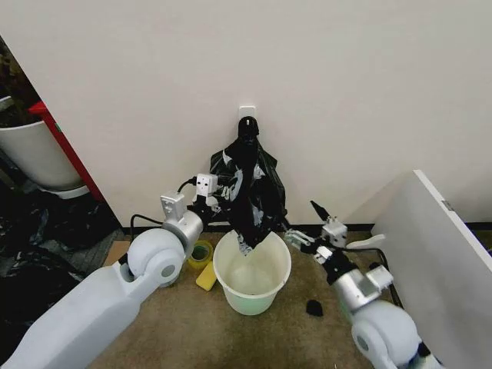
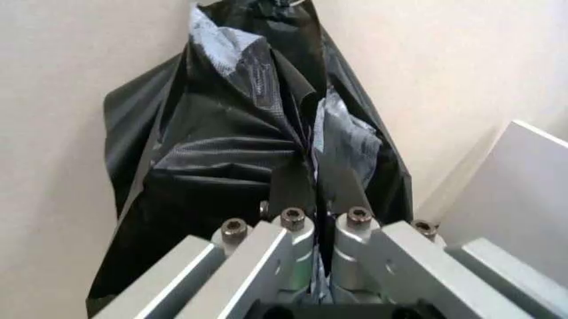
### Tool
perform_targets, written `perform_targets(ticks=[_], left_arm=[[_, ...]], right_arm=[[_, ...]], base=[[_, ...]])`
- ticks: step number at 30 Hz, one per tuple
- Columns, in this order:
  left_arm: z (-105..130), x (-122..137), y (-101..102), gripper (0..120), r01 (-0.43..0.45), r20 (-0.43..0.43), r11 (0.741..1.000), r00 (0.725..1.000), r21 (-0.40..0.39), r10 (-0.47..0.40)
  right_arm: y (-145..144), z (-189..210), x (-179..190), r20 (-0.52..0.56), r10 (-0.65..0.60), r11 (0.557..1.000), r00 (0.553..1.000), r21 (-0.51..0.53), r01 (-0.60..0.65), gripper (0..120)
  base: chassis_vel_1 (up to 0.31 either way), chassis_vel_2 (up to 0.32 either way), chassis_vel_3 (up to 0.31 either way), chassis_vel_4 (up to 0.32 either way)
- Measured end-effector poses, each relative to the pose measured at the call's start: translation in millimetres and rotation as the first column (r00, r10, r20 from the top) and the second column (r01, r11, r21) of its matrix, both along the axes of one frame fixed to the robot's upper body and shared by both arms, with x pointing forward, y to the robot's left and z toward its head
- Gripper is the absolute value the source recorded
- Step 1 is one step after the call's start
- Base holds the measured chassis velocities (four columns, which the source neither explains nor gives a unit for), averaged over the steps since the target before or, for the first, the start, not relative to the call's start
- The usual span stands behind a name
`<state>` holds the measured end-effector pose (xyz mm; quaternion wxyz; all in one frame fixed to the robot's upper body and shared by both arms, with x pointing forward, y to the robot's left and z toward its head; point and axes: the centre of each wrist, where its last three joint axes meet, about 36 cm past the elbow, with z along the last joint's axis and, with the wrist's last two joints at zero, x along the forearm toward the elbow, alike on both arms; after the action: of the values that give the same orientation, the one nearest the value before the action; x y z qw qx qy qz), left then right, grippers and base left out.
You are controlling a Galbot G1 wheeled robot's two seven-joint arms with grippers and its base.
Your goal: Place the garbage bag over the trash bin.
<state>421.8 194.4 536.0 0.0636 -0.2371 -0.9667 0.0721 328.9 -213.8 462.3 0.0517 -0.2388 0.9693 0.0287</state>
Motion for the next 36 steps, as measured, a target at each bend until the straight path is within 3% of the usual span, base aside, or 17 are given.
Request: perform_targets(ticks=[7,16,21,27,36], left_arm=[[0.7,-5.5,11.7,0,-0.018,0.007,1.000,1.000,0.004,0.018],[0.2,-10.9,19.6,0,-0.029,0.011,1.000,1.000,0.011,0.029],[2.9,-13.9,23.4,0,-0.030,0.018,0.999,0.999,0.013,0.030],[4.4,-18.3,26.1,0,-0.030,0.022,0.999,0.999,0.019,0.030],[0.4,-20.0,25.9,0,-0.035,0.021,0.999,0.999,0.022,0.035]], right_arm=[[23.5,14.6,35.8,-0.056,0.126,0.985,0.990,-0.110,-0.132,100],[50.1,10.3,72.4,-0.078,0.160,0.973,0.984,-0.153,-0.171,99],[56.0,2.7,83.9,-0.079,0.157,0.967,0.984,-0.193,-0.169,88],[67.8,3.3,99.4,-0.048,0.159,0.960,0.986,-0.227,-0.166,61],[70.3,1.2,100.9,-0.044,0.152,0.958,0.987,-0.239,-0.158,32]], base=[[0.000,0.000,0.000,0.000],[0.000,0.000,0.000,0.000],[0.000,0.000,0.000,0.000],[0.000,0.000,0.000,0.000],[0.000,0.000,0.000,0.000]])
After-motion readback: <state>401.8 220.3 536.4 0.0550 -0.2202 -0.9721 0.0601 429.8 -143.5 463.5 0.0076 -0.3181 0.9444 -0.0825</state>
